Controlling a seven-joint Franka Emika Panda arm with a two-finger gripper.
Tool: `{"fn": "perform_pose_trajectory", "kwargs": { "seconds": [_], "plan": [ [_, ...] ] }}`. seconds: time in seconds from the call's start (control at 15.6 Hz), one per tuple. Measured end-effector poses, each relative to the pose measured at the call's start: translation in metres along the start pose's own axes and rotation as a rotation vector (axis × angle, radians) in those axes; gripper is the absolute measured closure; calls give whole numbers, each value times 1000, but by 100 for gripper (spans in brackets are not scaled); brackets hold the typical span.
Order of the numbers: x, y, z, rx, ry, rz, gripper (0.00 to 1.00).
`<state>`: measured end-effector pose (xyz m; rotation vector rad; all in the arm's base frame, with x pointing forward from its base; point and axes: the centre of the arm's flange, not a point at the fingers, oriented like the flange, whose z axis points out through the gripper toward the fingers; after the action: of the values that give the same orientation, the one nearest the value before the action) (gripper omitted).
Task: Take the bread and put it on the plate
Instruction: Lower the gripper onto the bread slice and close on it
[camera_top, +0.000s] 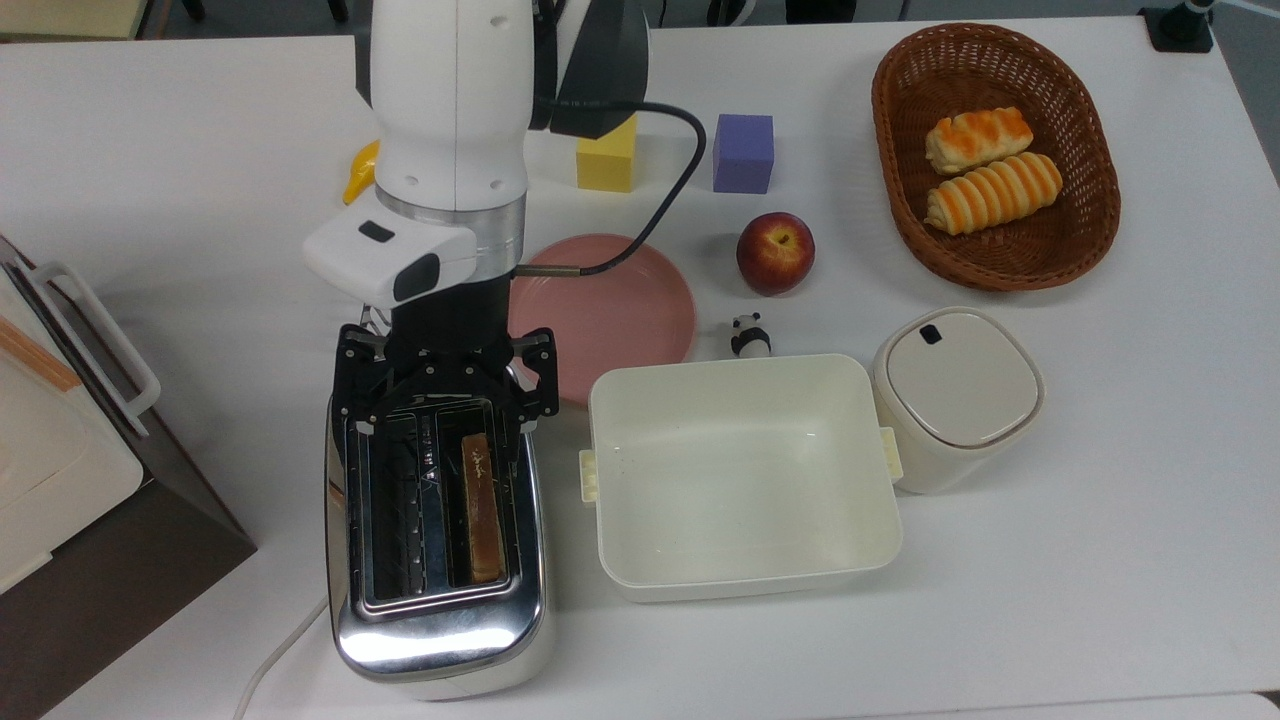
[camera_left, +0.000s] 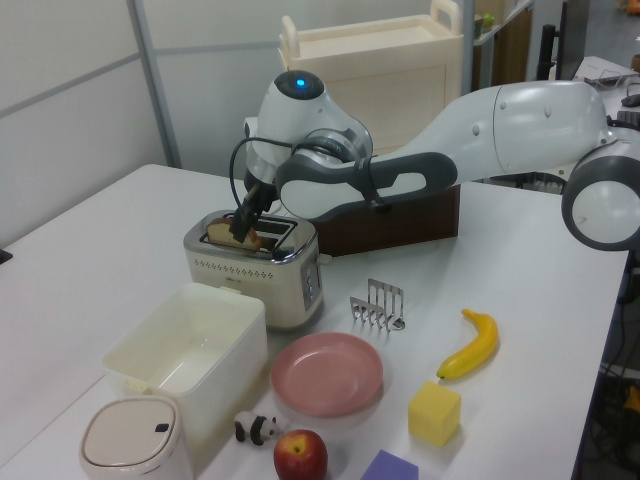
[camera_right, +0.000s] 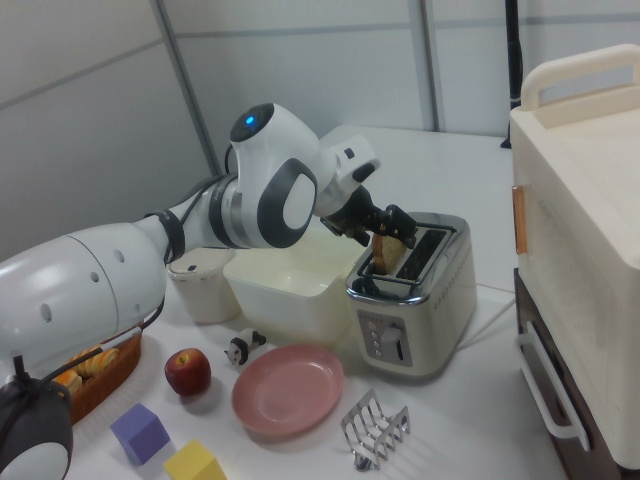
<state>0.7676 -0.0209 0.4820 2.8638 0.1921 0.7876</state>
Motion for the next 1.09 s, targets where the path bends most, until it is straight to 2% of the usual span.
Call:
{"fn": "perform_pose_trajectory", "kwargs": {
  "seconds": [0.26, 0.32, 0.58, 0.77, 1.09],
  "plan": [
    [-2, -1, 7, 1, -4, -4, 6],
    [-2, -1, 6, 1, -3, -4, 12],
    [-1, -1, 5, 0, 0, -3, 59],
    [0, -1, 5, 0, 1, -3, 87],
    [0, -1, 4, 0, 2, -1, 89]
  ]
}}
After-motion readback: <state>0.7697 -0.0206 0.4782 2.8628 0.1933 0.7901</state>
